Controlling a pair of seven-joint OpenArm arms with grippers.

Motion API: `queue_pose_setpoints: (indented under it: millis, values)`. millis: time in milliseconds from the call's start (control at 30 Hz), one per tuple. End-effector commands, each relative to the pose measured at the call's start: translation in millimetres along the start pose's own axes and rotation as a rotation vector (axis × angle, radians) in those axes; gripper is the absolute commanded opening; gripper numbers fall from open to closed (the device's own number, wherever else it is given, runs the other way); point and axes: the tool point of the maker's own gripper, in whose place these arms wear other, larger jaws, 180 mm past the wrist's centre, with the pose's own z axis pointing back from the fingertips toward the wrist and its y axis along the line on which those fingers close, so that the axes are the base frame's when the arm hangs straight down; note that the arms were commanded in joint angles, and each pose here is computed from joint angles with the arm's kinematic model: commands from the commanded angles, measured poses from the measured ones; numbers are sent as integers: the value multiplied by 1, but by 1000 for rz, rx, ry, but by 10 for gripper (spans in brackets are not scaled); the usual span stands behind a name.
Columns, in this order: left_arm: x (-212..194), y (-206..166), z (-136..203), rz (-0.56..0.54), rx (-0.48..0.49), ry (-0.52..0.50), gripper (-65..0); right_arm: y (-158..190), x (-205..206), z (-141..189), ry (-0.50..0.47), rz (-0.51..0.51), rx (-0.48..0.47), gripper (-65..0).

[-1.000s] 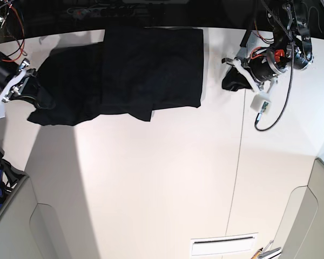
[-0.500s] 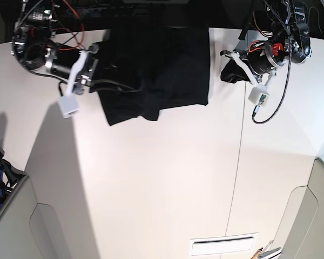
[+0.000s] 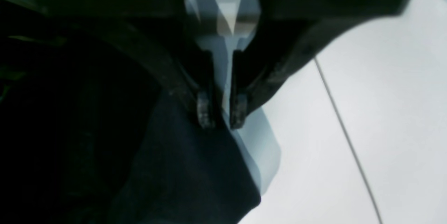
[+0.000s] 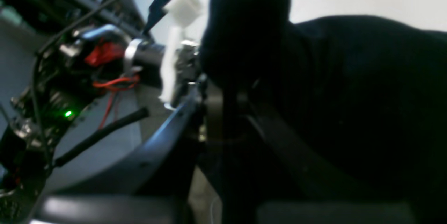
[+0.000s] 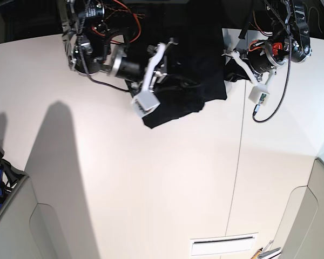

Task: Fold the T-shirt properly
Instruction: 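Lift the other strip end with the right gripper and fold it over the stack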

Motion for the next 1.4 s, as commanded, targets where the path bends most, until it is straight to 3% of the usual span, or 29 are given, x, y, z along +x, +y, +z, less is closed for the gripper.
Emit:
queue_pose_setpoints:
  millis: [0,100,333,500,933,1233,1267,1367]
  values:
    - [9,-1,3,-10,-8,-33,-566,9,14,-3,-45,29,34,-650]
    - [9,-1,3,-11,-8,-33,-566,14,13,-14,-13,95,33,-650]
    - [9,-1,3,-11,-8,-33,-566,-4,11,-20,16,167,-92,-650]
    - [9,-1,3,-10,-8,-33,-566,-18,7,-21,21,134,-150,-650]
    - [10,-2,3,-9,-10,-35,-566,-34,-17,-64,16,-43,-124,-650]
    - [9,-2,3,-9,-10,-34,-566,-42,8,-71,-4,5,-123,-650]
    - [9,-2,3,-9,-10,-34,-566,-43,9,-71,-3,7,-123,-645]
    - [9,-2,3,-9,-10,-34,-566,-43,9,-71,1,8,-123,-454]
